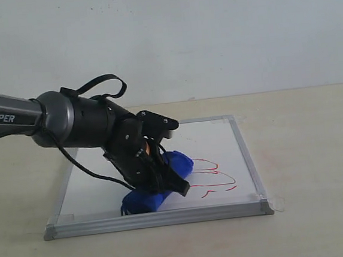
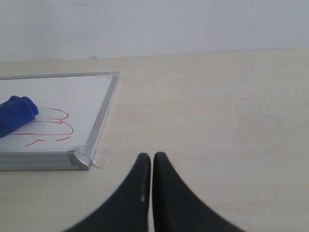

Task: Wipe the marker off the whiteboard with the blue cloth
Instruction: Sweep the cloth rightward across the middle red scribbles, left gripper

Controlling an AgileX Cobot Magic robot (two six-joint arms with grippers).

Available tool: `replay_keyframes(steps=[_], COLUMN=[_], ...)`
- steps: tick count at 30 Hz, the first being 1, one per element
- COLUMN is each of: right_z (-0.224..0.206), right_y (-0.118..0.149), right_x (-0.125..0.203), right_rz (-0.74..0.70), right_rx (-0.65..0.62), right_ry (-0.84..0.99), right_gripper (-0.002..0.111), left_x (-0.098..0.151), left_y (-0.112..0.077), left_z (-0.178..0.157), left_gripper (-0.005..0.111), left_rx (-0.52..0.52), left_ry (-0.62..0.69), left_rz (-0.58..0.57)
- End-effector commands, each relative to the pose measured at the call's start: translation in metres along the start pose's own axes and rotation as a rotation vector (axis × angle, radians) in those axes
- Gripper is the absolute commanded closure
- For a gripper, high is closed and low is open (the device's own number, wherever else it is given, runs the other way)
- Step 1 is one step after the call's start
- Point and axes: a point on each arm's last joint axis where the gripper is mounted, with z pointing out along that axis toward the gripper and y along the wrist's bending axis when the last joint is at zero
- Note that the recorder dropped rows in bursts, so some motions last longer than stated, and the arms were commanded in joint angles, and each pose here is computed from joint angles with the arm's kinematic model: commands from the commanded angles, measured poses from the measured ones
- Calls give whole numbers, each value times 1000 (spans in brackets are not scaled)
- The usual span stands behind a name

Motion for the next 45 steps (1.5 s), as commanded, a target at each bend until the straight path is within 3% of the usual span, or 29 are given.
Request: replay_keyframes(steps=[1,5,9,11,17,20,26,29,34,42,45], right_z=[0,0,0,0,0,0,0,0,0,0,0], right_y=[0,0,0,0,0,0,0,0,0,0,0], right_x=[-1,-1,-1,-1,-1,-1,-1,-1,-1,-1,-1], right_rz=[-2,-2,-2,-2,-2,-2,-2,-2,-2,-2,-2], right_rx=[-1,-1,-1,-1,-1,-1,-1,-1,-1,-1,-1], right_ry=[-14,-14,-14,-14,-14,-14,-14,-14,-14,-14,-14], right_gripper=[107,107,107,107,107,107,107,107,107,107,107], left_x=[20,26,19,12,0,-3,-13,-15,-15,-1,3], left_y=[48,83,96,86,13,-12,-38,-39,-4,94,113], left_z=[14,20,20,24,36,30,3,-1,8,18,16], left_gripper=[103,103,103,103,103,103,103,103,103,103,103], left_rx=[-59,-111,-128,-93,3,19,64,61,-12,-127,-143], left_ry=[119,141,140,157,183,194,160,147,155,190,208], left_rz=[-80,-108,-142,-157,73,133,164,185,110,-113,-165])
